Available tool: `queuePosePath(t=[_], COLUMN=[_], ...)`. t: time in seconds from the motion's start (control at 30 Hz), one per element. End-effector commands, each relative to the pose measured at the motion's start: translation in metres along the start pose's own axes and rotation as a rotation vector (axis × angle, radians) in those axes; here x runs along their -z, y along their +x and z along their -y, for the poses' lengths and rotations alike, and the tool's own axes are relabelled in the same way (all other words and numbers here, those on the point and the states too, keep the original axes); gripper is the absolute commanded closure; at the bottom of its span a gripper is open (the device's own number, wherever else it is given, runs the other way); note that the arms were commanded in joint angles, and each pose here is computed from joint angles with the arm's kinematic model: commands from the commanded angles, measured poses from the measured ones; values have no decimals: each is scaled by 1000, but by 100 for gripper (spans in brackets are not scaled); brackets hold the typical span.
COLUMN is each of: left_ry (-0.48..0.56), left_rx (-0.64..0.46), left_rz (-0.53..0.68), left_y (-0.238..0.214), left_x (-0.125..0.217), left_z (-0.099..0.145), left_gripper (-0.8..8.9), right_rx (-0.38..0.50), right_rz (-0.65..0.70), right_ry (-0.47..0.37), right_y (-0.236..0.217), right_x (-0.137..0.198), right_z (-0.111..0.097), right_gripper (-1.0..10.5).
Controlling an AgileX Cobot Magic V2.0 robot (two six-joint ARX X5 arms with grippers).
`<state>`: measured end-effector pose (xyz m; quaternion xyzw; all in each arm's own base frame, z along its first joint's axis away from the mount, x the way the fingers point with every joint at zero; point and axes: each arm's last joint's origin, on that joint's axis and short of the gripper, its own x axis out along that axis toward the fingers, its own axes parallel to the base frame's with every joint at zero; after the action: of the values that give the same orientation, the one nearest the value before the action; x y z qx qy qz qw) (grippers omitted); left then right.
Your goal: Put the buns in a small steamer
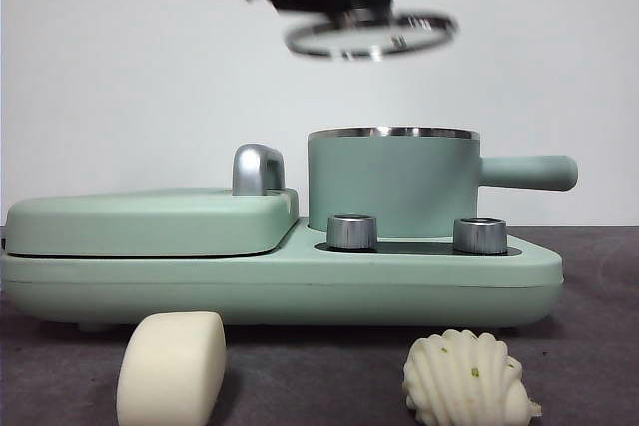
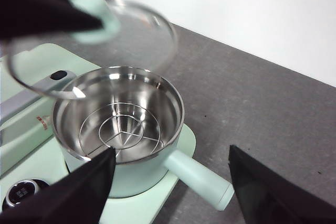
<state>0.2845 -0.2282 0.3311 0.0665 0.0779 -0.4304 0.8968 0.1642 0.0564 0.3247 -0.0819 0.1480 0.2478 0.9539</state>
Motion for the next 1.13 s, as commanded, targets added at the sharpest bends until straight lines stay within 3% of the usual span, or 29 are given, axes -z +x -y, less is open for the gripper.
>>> queuePosePath(t=[0.03,0.23,0.37,0.6,0.77,0.93,1.13], left_ry=[-17,-109,-134,-193,-209,-214,-216], left_rx=[-29,-151,-206,-298,-341,-374,-386], left_rz=[-12,-167,-206,-223,-234,-218,-213], left_y=[-19,-70,-98,-140,-162,-175,-178], left_x=[-17,-24,-22,3,15,13,12], left_z=[0,-7,-14,-21,-20,-22,-23], left_gripper=[804,803,802,803,803,803,803], right_rx=[-7,-110,-196,-436,-588,-686,-743], right_rz=[20,35,41,32,-52,-169,-242], right_ry=[7,-3,-44,-232,-293,-345,-349], right_y=[-2,-1,0,10,28,54,85], right_x=[-7,-7,-9,-8,3,21,41], right_z=[0,-5,-19,-64,-102,-137,-166], right_gripper=[604,604,604,604,604,604,561])
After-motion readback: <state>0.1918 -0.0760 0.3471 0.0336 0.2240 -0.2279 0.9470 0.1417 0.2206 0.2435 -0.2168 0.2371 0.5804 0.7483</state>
